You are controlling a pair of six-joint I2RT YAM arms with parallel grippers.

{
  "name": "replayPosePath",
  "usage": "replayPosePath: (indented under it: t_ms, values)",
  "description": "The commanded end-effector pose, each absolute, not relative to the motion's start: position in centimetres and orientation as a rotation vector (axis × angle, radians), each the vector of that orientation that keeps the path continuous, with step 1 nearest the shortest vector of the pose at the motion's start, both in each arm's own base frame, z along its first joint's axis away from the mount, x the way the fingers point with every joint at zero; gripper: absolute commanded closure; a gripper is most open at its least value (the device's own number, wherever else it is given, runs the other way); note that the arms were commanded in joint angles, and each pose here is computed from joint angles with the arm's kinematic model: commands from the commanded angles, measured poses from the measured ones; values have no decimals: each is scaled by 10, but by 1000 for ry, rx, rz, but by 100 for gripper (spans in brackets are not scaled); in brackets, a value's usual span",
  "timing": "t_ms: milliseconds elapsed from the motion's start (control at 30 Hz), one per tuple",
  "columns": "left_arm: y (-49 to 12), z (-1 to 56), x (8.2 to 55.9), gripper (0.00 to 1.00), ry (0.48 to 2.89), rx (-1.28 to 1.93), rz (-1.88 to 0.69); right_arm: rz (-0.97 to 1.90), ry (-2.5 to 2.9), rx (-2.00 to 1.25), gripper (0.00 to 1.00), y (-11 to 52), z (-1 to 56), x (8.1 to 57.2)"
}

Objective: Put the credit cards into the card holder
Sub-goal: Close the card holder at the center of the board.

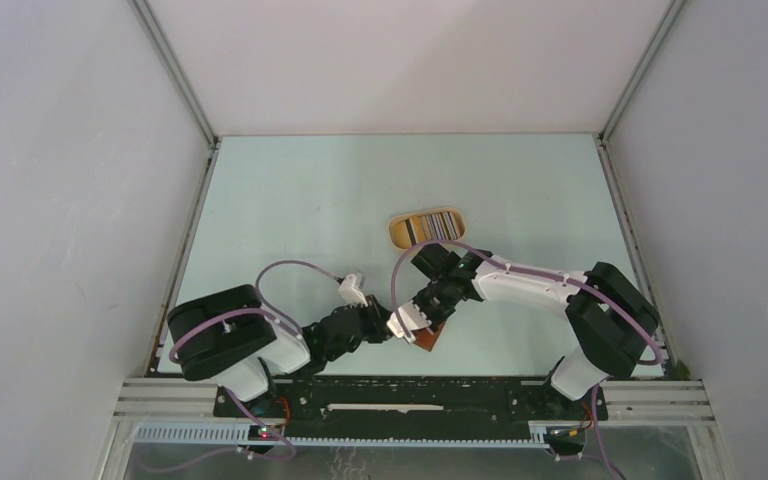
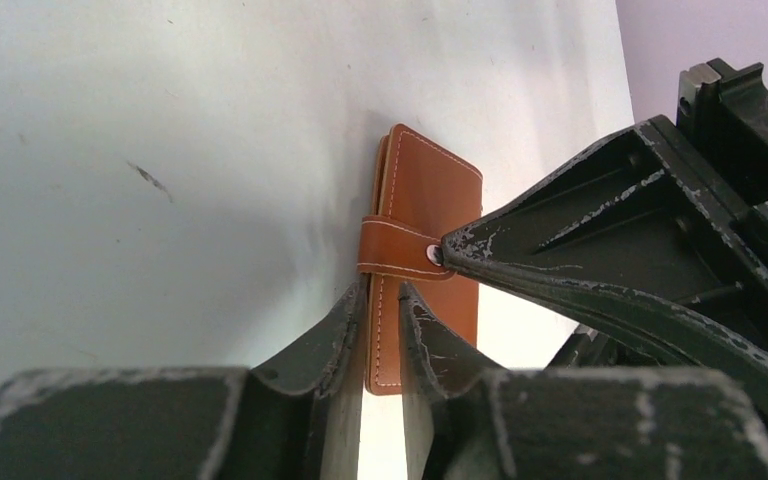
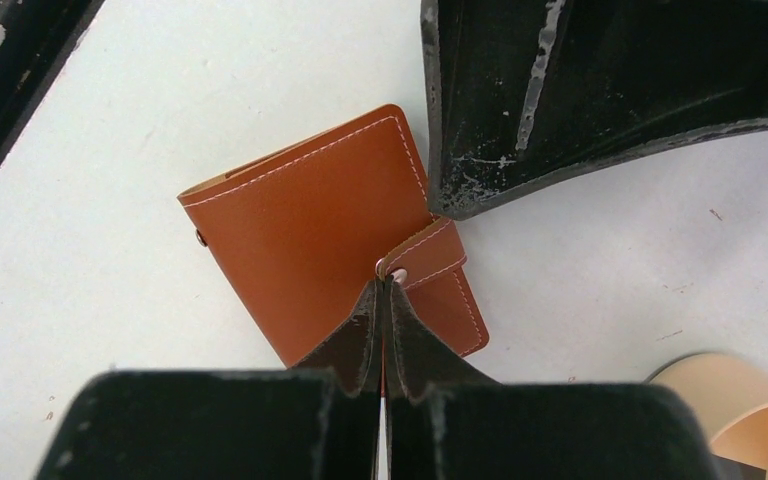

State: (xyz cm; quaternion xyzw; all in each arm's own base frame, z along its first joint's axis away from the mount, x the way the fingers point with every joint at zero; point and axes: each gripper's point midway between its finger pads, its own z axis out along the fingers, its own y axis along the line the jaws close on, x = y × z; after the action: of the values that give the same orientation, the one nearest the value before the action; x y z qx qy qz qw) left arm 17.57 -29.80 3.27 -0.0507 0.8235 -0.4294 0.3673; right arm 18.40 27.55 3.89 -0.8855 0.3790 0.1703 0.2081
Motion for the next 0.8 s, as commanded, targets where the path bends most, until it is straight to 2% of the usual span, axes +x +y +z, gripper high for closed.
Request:
replayPosePath:
  t_ms: [0, 467, 767]
  values:
    - [-297, 39, 175, 77, 2074, -100, -1130, 479, 1039, -2484, 100, 275, 44, 182]
    - [-295, 42, 165, 73, 2082, -92, -1119, 478, 1029, -2474, 100, 282, 48, 177]
    - [-290, 36, 154, 67, 2155, -76, -957, 490, 1025, -2505, 100, 280, 43, 171]
